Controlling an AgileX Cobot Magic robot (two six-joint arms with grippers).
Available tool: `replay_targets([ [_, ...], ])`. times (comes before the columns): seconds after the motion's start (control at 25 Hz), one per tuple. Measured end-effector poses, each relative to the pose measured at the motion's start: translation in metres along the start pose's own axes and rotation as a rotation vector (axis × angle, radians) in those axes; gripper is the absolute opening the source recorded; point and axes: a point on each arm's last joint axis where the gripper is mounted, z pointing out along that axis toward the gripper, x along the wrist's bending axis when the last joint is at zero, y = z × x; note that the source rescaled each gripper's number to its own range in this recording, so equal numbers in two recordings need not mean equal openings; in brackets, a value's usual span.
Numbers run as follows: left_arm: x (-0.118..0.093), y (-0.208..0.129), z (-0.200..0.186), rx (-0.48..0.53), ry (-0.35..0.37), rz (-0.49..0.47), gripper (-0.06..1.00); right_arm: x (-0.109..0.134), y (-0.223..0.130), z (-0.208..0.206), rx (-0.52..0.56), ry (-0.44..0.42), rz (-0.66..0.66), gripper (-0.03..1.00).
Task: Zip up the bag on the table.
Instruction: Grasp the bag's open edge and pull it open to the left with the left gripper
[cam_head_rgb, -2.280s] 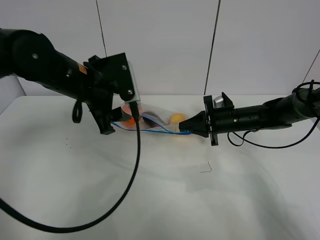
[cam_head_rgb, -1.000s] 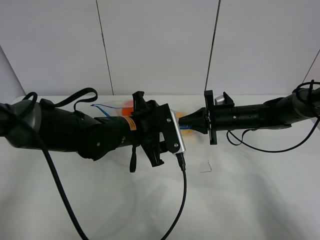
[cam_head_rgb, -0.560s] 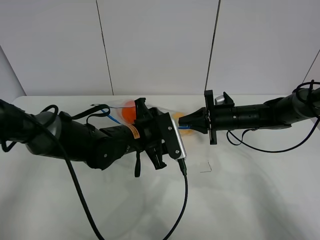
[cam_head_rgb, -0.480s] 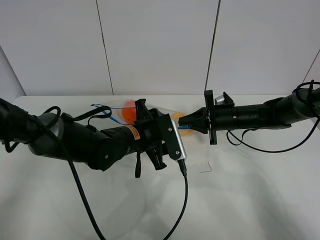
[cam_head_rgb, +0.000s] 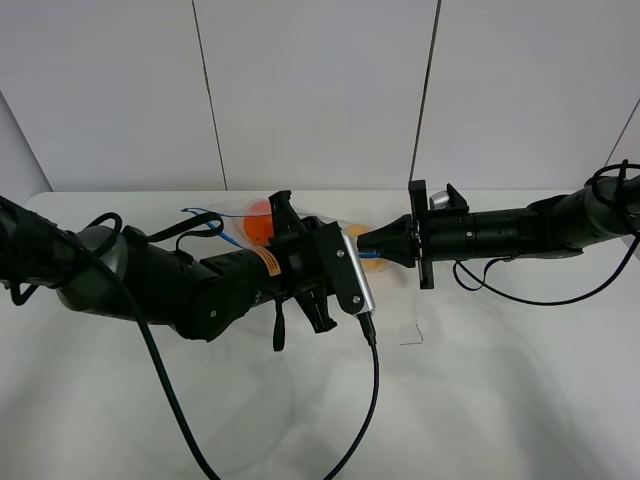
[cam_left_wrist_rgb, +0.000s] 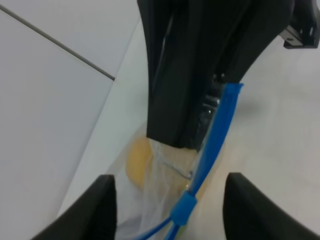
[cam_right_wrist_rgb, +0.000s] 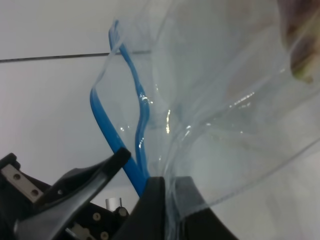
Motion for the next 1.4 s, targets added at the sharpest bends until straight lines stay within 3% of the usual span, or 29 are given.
replay_targets([
  [0.16,0.000,0.000,0.000,0.000,0.000,0.000,0.45,0.000,0.000,0.000,0.000,0.000,0.000,0.00],
  [0.4,-0.007,-0.009,0.004,0.024,-0.018,0.003,0.39,0.000,0.000,0.000,0.000,0.000,0.000,0.00],
  [0.6,-0.005,-0.008,0.004,0.008,0.000,0.005,0.22,0.000,0.000,0.000,0.000,0.000,0.000,0.00],
  [0.8,-0.005,-0.008,0.004,0.008,0.000,0.006,0.15,0.000,0.000,0.000,0.000,0.000,0.000,0.00],
  [0.96,-0.005,-0.008,0.004,0.008,0.000,0.006,0.01,0.000,0.000,0.000,0.000,0.000,0.001,0.00],
  [1.4,0.005,-0.021,0.004,0.026,0.020,0.041,0.01,0.001,0.001,0.000,-0.017,0.009,0.012,0.00],
])
